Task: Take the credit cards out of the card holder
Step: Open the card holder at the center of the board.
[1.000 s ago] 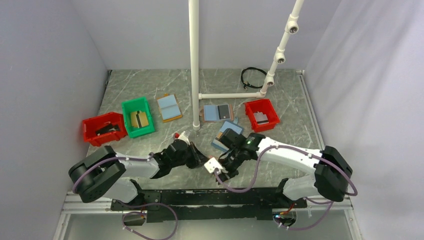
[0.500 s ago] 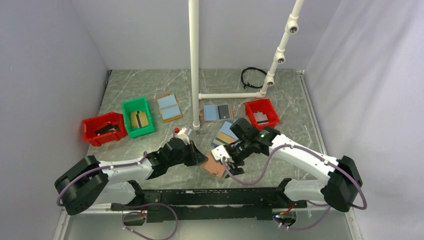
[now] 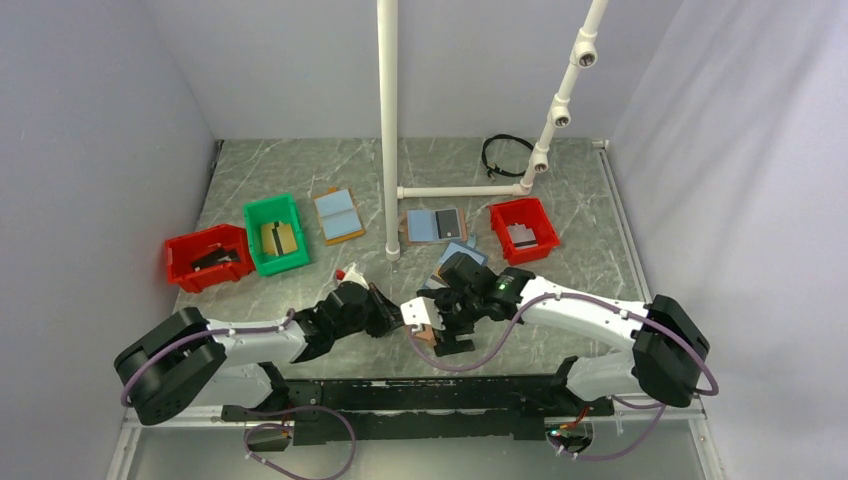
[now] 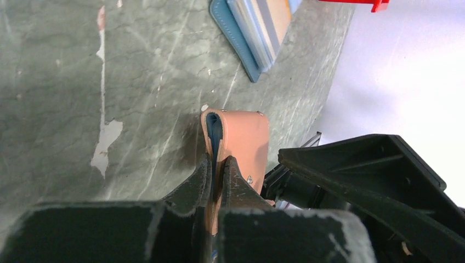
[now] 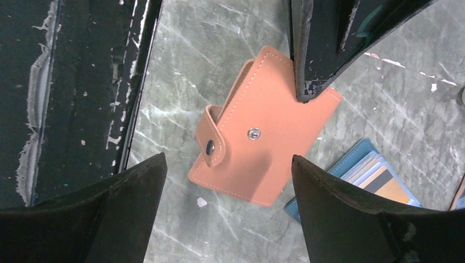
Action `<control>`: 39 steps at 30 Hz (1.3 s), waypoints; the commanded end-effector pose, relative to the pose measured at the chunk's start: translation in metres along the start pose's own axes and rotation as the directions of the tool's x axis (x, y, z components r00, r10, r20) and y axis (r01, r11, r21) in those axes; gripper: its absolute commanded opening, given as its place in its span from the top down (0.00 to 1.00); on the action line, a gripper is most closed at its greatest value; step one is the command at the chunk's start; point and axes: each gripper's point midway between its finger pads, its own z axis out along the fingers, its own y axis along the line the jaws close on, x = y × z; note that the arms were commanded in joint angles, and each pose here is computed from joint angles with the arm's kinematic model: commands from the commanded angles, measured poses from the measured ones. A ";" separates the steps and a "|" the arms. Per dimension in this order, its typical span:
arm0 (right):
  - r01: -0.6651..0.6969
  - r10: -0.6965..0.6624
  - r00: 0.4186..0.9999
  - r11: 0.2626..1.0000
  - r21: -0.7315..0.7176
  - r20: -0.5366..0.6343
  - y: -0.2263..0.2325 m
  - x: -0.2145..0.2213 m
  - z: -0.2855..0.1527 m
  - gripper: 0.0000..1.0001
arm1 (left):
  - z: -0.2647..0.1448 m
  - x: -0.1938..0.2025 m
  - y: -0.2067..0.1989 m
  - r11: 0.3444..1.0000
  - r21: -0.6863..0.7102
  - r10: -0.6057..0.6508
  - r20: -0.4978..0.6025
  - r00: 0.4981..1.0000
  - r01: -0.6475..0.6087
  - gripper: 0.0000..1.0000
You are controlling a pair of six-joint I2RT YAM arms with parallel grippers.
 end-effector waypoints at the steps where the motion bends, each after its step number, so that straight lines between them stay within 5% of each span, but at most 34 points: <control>1: 0.017 -0.014 0.999 0.997 0.080 -0.045 -0.015 0.003 0.003 0.13 | -0.001 -0.006 -0.026 0.989 0.083 -0.122 0.015 0.992 0.121 1.00; 13: 0.066 -0.056 0.991 0.994 0.085 -0.124 -0.013 0.013 0.017 0.13 | -0.017 -0.010 -0.039 0.981 0.118 -0.160 0.023 0.987 0.157 1.00; 18: 0.078 -0.067 0.993 0.992 0.104 -0.101 -0.015 0.005 0.010 0.20 | -0.024 -0.011 -0.043 0.977 0.128 -0.175 0.023 0.984 0.171 1.00; 25: 0.087 -0.076 0.993 0.989 0.118 -0.094 -0.018 0.000 0.005 0.42 | -0.033 -0.013 -0.049 0.975 0.140 -0.180 0.031 0.983 0.174 1.00; 34: 0.064 -0.056 0.996 0.990 0.128 -0.064 -0.023 -0.008 -0.007 0.94 | -0.035 -0.015 -0.056 0.967 0.182 -0.187 0.030 0.982 0.179 1.00; 39: 0.052 -0.047 0.998 0.990 0.131 -0.042 -0.024 -0.011 -0.013 1.00 | -0.033 -0.013 -0.059 0.965 0.193 -0.185 0.019 0.983 0.178 1.00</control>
